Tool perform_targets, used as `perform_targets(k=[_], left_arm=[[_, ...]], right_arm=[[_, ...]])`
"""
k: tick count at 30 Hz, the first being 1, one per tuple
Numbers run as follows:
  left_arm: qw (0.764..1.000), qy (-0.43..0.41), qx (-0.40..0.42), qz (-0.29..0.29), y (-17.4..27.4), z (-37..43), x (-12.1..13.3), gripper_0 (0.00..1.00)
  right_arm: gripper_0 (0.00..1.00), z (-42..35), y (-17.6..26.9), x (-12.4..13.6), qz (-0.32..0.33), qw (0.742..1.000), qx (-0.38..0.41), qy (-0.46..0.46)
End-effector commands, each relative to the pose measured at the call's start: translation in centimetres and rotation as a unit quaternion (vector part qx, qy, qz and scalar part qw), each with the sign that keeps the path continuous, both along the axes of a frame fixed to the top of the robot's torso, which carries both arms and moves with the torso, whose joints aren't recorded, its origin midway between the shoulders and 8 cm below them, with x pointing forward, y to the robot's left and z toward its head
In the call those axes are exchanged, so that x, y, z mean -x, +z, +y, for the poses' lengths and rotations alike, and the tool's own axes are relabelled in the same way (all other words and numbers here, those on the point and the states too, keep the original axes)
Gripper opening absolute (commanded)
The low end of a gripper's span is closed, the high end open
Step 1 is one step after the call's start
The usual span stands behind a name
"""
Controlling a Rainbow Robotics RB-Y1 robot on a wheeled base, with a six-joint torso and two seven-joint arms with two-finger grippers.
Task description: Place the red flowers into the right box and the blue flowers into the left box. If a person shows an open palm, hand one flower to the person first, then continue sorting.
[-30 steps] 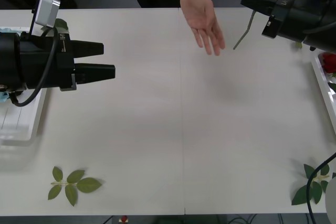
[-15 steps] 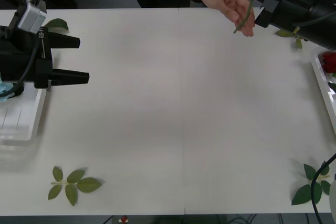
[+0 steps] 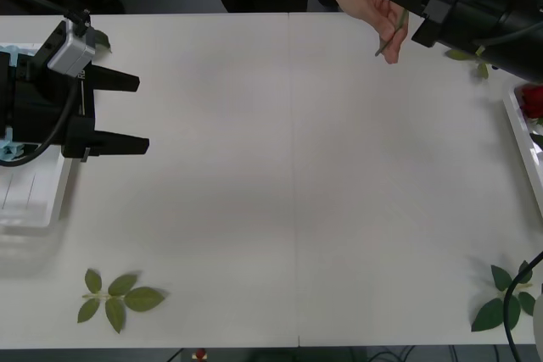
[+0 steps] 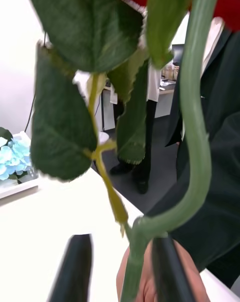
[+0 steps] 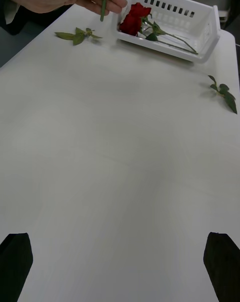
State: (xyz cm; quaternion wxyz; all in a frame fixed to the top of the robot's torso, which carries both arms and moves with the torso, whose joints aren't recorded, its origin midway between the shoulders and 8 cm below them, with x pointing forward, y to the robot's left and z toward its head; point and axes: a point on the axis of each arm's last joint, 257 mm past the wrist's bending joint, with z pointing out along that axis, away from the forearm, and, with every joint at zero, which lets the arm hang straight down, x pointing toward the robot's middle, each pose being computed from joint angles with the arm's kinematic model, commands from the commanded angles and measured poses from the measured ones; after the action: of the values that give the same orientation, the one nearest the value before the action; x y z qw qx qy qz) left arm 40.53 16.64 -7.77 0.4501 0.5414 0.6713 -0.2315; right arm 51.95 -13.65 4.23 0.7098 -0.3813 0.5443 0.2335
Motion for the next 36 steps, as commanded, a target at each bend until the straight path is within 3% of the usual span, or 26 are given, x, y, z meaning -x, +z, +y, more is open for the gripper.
perform_targets(k=[1, 4, 14, 21, 29, 36], left_arm=[[0.999, -0.009, 0.006, -0.048, 2.6, -0.5, -0.6, 1.00], [0.997, -0.013, 0.017, -0.074, 3.4, -1.4, -1.2, 1.00], [0.997, -0.018, 0.017, -0.074, 3.2, -1.7, -1.2, 1.00], [0.997, -0.017, 0.010, -0.070, 2.8, -1.6, -1.1, 1.00], [0.998, -0.016, 0.009, -0.068, 2.6, -1.4, -1.1, 1.00], [0.998, -0.013, 0.007, -0.064, 2.3, -1.2, -1.1, 1.00]], right_arm=[[1.00, -0.7, 0.5, 0.6, -0.013, 1.000, 0.000, -0.003], [1.00, -0.6, 0.2, 0.9, -0.007, 1.000, -0.003, 0.004], [1.00, -1.5, -0.5, 1.6, -0.002, 1.000, 0.025, 0.013], [1.00, -5.3, -2.7, 3.4, 0.019, 0.993, 0.113, 0.019], [1.00, -9.8, -6.7, 6.7, 0.075, 0.968, 0.235, 0.040], [1.00, -12.1, -9.0, 8.6, 0.113, 0.949, 0.291, 0.053]])
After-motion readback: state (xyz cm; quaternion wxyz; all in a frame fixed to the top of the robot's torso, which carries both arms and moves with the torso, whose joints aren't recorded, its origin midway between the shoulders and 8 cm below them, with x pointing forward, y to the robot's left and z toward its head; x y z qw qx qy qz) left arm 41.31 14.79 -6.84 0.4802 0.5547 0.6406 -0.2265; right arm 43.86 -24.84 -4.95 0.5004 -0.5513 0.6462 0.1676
